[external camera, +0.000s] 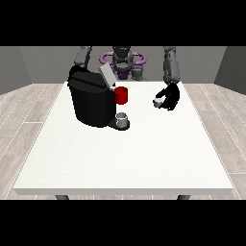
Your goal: Insert the coffee pod into the coffee machine and close the lid
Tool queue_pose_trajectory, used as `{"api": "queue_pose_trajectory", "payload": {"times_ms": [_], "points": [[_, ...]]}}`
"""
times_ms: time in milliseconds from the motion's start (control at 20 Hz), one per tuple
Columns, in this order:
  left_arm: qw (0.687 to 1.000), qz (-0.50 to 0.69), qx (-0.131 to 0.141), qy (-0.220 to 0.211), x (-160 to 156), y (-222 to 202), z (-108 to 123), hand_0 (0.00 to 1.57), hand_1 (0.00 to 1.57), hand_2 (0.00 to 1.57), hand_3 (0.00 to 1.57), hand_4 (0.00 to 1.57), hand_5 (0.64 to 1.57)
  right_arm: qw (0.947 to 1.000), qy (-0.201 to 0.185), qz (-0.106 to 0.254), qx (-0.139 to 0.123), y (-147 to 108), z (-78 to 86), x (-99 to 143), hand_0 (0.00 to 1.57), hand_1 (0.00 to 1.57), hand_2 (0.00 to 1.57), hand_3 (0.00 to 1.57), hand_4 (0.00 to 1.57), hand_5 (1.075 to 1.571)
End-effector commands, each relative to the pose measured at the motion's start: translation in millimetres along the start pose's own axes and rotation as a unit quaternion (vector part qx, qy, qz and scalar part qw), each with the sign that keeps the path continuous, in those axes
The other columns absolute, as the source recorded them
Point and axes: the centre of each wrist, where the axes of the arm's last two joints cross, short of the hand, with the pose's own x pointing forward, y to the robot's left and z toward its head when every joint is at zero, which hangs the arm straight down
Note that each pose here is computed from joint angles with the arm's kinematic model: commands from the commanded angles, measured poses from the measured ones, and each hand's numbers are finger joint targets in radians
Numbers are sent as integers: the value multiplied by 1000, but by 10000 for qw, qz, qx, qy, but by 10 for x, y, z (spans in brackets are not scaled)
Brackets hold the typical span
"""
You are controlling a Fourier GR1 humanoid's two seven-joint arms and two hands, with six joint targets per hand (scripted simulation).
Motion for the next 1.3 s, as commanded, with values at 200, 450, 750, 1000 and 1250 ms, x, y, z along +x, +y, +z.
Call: {"api": "queue_pose_trajectory", "payload": {"times_ms": [200,450,750,1000,1250], "points": [[9993,-66,97,-368,175,190,-184,1317,1317,1430,1407,548,1571,10000,-71,12,27,-51,-85,54,0,0,0,0,414,1571],[9953,-2,-160,-951,543,316,-336,1400,1400,1423,1364,595,1571,9989,431,-55,-185,-59,-5,-191,0,0,0,0,429,1571],[9935,3,-519,-1010,814,438,-445,1258,1258,1321,1297,529,1571,9973,737,36,23,-145,15,-231,0,0,0,0,490,1571],[9906,99,-315,-1327,865,799,-516,1272,1272,1342,1293,548,1571,9985,513,61,200,101,11,-110,0,0,0,0,407,1571],[9920,31,-13,-1263,1381,1076,-670,1272,1272,1342,1293,548,1571,9991,289,-140,267,73,-75,-135,0,0,0,0,489,1571]]}}
